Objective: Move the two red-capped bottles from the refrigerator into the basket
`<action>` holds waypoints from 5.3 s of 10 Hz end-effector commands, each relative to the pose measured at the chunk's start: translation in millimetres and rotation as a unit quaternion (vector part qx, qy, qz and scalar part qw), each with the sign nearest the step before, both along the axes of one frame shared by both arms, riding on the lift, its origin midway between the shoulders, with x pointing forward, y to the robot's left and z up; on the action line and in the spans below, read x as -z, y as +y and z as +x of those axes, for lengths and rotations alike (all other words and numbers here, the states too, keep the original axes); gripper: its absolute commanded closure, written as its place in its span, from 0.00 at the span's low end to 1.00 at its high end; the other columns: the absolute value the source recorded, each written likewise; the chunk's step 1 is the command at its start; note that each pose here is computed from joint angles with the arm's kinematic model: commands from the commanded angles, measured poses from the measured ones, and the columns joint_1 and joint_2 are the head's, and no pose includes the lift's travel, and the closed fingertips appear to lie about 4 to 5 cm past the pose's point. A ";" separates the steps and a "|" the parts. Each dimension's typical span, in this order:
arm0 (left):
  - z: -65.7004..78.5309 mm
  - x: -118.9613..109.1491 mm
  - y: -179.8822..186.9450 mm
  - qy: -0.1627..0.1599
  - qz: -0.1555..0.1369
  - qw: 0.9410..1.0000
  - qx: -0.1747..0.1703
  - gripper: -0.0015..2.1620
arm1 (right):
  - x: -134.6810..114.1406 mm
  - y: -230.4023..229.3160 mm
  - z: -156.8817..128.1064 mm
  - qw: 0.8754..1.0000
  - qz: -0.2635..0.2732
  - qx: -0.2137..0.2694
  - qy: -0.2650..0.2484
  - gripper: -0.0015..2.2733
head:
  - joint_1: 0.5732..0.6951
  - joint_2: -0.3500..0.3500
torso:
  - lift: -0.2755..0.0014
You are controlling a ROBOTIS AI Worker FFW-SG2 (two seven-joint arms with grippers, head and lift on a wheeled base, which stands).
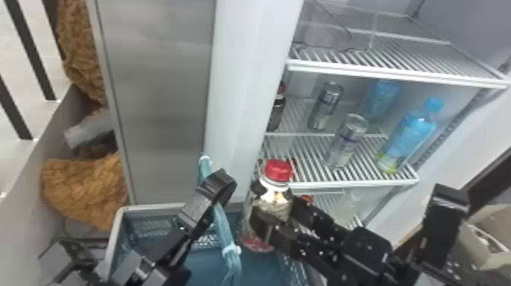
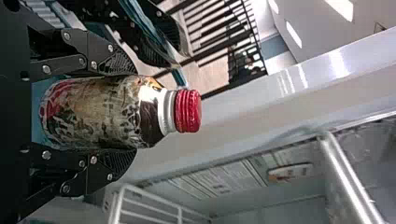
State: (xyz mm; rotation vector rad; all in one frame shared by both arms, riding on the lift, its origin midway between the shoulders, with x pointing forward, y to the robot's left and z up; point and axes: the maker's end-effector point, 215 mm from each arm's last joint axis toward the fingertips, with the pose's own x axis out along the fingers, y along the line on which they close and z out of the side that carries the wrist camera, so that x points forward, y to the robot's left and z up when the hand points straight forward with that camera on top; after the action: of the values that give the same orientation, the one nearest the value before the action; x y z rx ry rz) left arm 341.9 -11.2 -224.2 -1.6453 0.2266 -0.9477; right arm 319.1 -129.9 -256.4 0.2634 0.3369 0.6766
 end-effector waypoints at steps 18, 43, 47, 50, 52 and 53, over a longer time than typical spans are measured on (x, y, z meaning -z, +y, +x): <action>-0.3 0.0 -0.6 0.000 -0.001 1.000 0.003 0.56 | -22.8 -124.3 81.2 0.972 -0.041 0.194 -0.130 0.15 | 1.00 0.00 | 0.99; -1.8 5.8 -2.6 0.007 -0.001 1.000 0.008 0.56 | 46.1 -84.0 294.5 0.966 -0.042 0.220 -0.130 0.15 | 1.00 0.12 | 0.99; -1.4 5.9 -3.2 0.007 -0.001 1.000 0.009 0.56 | 47.3 -85.9 313.3 0.965 -0.049 0.226 -0.127 0.15 | 0.96 0.12 | 0.99; -1.1 6.9 -4.6 0.006 0.000 1.000 0.012 0.56 | 48.0 -87.5 325.0 0.964 -0.053 0.229 -0.124 0.15 | 0.89 0.13 | 0.99; -1.1 6.9 -4.6 0.006 0.000 1.000 0.012 0.56 | 55.2 -89.0 327.7 0.964 -0.055 0.231 -0.117 0.20 | 0.88 0.13 | 0.99; -1.1 6.9 -4.6 0.006 0.000 1.000 0.012 0.56 | 59.4 -88.2 329.0 0.966 -0.055 0.229 -0.106 0.34 | 0.88 0.13 | 0.99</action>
State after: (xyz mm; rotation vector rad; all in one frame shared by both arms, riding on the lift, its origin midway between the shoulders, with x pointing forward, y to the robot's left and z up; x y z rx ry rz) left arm 340.8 -15.8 -231.1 -1.6520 0.2556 -0.9554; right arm 647.4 -218.4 -311.9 0.1486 0.0850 0.2245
